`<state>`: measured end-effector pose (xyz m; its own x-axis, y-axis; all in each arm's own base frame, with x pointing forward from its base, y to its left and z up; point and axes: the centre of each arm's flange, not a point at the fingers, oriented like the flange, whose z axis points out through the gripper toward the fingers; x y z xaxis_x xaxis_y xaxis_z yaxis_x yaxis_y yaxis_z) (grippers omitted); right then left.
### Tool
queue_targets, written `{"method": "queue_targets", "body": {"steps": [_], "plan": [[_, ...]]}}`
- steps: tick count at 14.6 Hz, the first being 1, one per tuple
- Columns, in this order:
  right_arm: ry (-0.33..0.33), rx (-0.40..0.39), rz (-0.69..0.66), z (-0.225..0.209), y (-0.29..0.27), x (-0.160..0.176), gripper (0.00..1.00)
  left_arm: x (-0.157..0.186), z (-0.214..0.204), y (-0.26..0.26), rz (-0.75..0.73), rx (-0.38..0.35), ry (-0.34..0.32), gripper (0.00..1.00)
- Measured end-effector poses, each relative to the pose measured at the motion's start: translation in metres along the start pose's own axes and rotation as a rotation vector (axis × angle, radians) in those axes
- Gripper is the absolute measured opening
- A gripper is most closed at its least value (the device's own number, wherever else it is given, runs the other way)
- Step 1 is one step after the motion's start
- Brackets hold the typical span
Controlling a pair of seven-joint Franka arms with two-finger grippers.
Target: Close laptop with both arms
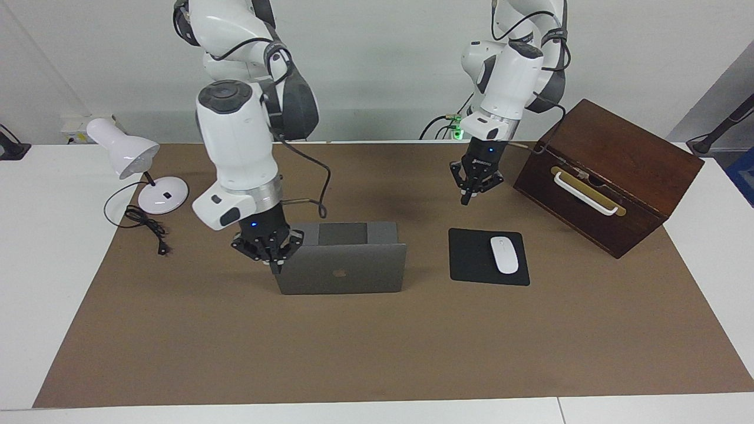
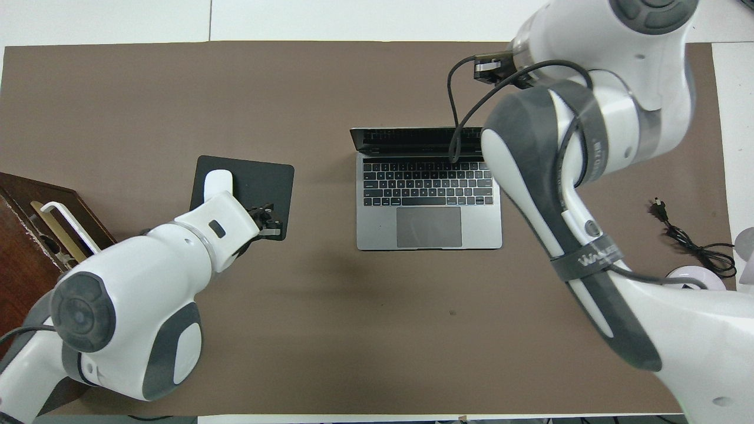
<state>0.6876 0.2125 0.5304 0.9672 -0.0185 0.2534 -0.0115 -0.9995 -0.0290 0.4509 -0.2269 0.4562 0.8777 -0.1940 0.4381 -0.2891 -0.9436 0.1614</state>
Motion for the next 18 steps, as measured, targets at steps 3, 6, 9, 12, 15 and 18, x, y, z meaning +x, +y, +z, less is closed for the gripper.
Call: {"method": "queue_targets", "body": {"steps": [3,6,9,12,15,18], "plan": [[0.002,0.007,-0.004,-0.007,-0.044,-0.015,0.01,-0.021,0.02,0.027,0.037,-0.025,0.024,0.01],[0.014,-0.007,0.014,-0.012,-0.067,-0.024,0.01,-0.033,0.041,0.048,0.073,-0.045,0.032,0.01],[0.017,-0.014,0.034,-0.011,-0.067,-0.024,0.01,-0.043,0.069,0.062,0.096,-0.059,0.042,0.01],[0.016,-0.021,0.046,-0.009,-0.059,-0.021,0.01,-0.052,0.088,0.073,0.111,-0.068,0.049,0.01],[0.022,-0.02,0.049,-0.005,-0.056,-0.02,0.01,-0.059,0.107,0.083,0.126,-0.086,0.11,0.01],[0.027,-0.018,0.048,0.0,-0.056,-0.02,0.01,-0.071,0.136,0.085,0.13,-0.093,0.155,0.01]]}}
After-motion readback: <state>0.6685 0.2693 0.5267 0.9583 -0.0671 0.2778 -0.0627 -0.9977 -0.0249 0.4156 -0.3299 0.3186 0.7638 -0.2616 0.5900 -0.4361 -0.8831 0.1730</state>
